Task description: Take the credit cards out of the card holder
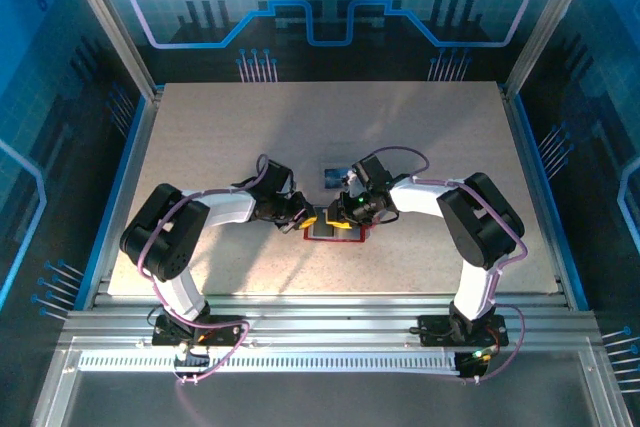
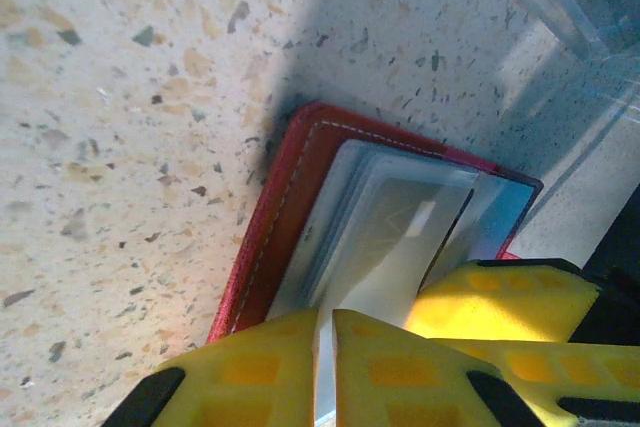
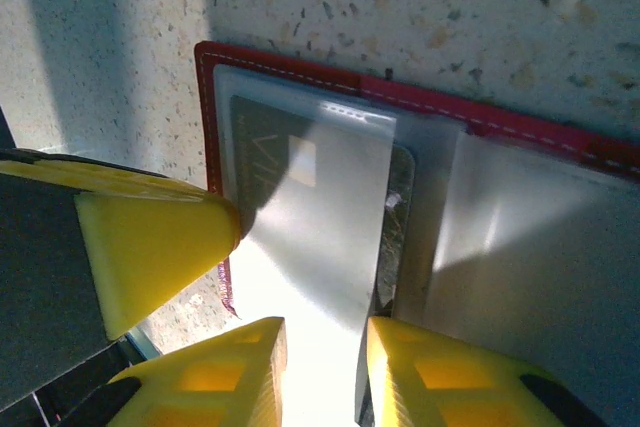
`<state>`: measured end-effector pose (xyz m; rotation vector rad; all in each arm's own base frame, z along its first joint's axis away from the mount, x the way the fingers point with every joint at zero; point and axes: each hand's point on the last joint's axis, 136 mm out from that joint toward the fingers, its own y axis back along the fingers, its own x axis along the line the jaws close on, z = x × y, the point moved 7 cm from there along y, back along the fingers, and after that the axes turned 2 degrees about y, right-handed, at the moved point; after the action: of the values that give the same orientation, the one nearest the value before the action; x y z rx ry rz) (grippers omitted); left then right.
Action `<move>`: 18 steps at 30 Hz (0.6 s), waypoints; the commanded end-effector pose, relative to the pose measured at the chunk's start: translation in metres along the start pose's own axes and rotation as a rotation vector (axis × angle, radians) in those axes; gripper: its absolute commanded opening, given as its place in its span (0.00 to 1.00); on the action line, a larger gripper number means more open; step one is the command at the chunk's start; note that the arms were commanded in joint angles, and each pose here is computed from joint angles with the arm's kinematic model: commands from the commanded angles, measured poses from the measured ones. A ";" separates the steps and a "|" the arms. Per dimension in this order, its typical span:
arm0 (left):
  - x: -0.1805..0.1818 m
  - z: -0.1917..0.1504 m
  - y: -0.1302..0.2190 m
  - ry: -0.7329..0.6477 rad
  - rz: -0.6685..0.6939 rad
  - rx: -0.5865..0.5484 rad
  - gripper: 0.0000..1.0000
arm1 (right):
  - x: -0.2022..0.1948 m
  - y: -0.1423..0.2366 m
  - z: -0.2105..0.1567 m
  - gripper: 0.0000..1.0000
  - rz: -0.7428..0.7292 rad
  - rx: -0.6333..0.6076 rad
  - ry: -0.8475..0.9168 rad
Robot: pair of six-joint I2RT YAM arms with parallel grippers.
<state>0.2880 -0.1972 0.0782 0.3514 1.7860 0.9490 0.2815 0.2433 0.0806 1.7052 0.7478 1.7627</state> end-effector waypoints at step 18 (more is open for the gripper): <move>0.004 -0.003 0.001 -0.007 0.030 -0.006 0.13 | 0.001 0.008 -0.006 0.30 -0.078 0.009 0.027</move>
<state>0.2881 -0.1970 0.0780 0.3511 1.7845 0.9529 0.2781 0.2377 0.0812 1.6702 0.7959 1.7361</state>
